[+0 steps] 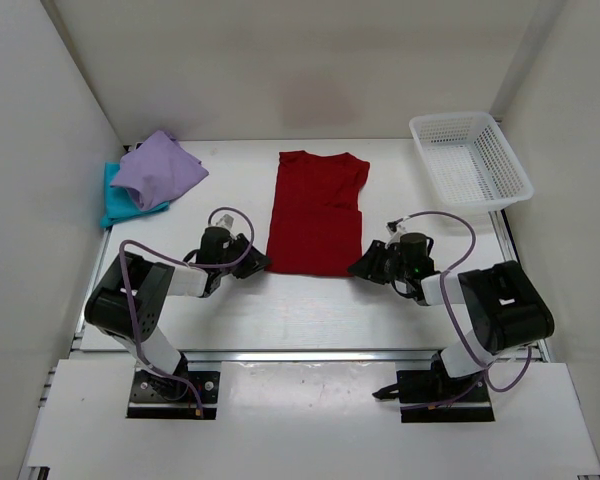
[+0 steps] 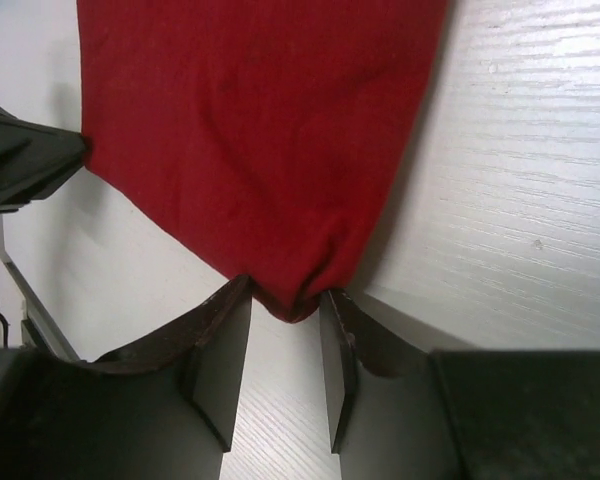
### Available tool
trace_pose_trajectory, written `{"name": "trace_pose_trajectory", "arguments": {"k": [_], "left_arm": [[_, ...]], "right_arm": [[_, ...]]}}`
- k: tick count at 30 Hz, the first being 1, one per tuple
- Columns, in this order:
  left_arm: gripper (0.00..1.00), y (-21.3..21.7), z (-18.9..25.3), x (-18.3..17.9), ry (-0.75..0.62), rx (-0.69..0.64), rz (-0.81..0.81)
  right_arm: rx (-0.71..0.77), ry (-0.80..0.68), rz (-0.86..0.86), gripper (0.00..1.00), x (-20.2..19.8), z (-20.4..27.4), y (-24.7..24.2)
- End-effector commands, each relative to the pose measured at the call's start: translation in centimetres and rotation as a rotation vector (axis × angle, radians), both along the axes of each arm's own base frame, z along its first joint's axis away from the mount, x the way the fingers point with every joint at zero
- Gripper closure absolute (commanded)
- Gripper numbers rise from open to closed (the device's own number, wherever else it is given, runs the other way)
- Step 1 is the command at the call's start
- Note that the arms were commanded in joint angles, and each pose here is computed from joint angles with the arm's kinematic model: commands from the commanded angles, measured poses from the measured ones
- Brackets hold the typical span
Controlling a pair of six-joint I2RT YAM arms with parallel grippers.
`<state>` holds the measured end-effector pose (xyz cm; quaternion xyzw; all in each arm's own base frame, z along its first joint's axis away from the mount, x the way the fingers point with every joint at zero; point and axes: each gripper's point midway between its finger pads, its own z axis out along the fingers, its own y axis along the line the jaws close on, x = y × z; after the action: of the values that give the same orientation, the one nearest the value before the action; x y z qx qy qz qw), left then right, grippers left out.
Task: Fold and stack the t-shirts
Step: Grab one side of the 2/3 rectangular tshirt with both arms, then fold the long partially folded tshirt into a neat square
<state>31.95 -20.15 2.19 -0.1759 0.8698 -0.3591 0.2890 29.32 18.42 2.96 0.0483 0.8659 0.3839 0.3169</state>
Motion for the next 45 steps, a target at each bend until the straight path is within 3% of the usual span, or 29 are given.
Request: {"name": "trace_pose_trajectory", "arguments": {"k": [1,2,5,7,10,13,20,26,29,31,36,39,41,43,44,45], "left_arm": [[0.67,0.2,-1.7,-1.7,0.062,0.047,-0.029],[0.73,0.3,-1.7,-1.6,0.063,0.057,-0.031],[0.72,0.5,-2.1,-1.9,0.06,0.094,-0.026],[0.77,0.5,-2.5,-2.4,0.075,0.091,-0.033],[1.0,-0.3,-2.5,-2.7,0.081,0.073,-0.057],[1.0,-0.8,-2.0,-3.3,0.073,0.056,-0.078],[1.0,1.6,-1.5,-7.3,0.081,0.157,-0.134],[1.0,4.6,-2.5,-15.6,0.175,0.305,-0.306],[1.0,4.0,-0.2,-16.5,0.144,0.279,-0.326],[1.0,3.2,2.5,-14.9,0.075,0.252,-0.306],[1.0,-0.6,12.1,-5.5,-0.144,0.13,-0.233],[1.0,-1.9,14.5,0.1,-0.186,0.072,-0.169],[1.0,-2.6,15.0,3.1,-0.204,0.104,-0.126],[1.0,-2.6,15.4,7.1,-0.233,0.145,-0.062],[1.0,-2.1,13.7,8.4,-0.199,0.174,-0.038],[1.0,-1.9,14.9,10.2,-0.24,0.172,-0.005]], "right_arm": [[0.009,0.002,-0.028,0.68,0.7,-0.2,-0.2],[0.001,-0.002,-0.022,0.68,0.7,-0.2,-0.2],[-0.01,-0.003,-0.018,0.72,0.9,-0.2,-0.1],[-0.008,-0.008,-0.025,0.78,1.2,-0.2,-0.2],[-0.012,-0.014,-0.02,0.93,0.8,-0.2,0.0],[-0.028,-0.001,0.017,1.0,-0.6,-0.5,0.4],[-0.086,0.018,0.046,1.0,-7.2,-1.4,0.2],[-0.129,0.092,0.117,1.0,-15.2,-2.2,0.8],[-0.087,0.103,0.12,1.0,-16.3,-0.4,1.1],[-0.032,0.03,0.099,0.99,-14.6,2.9,1.2],[-0.012,-0.169,0.051,1.0,-6.4,11.4,-0.9],[-0.051,-0.19,0.017,1.0,-1.8,12.6,-2.2],[-0.061,-0.246,-0.022,1.0,2.5,15.5,-3.5],[-0.053,-0.209,-0.031,1.0,5.9,14.5,-3.8],[-0.056,-0.26,-0.032,1.0,8.0,16.6,-4.1],[-0.073,-0.21,-0.05,1.0,9.6,14.8,-4.6]]}}
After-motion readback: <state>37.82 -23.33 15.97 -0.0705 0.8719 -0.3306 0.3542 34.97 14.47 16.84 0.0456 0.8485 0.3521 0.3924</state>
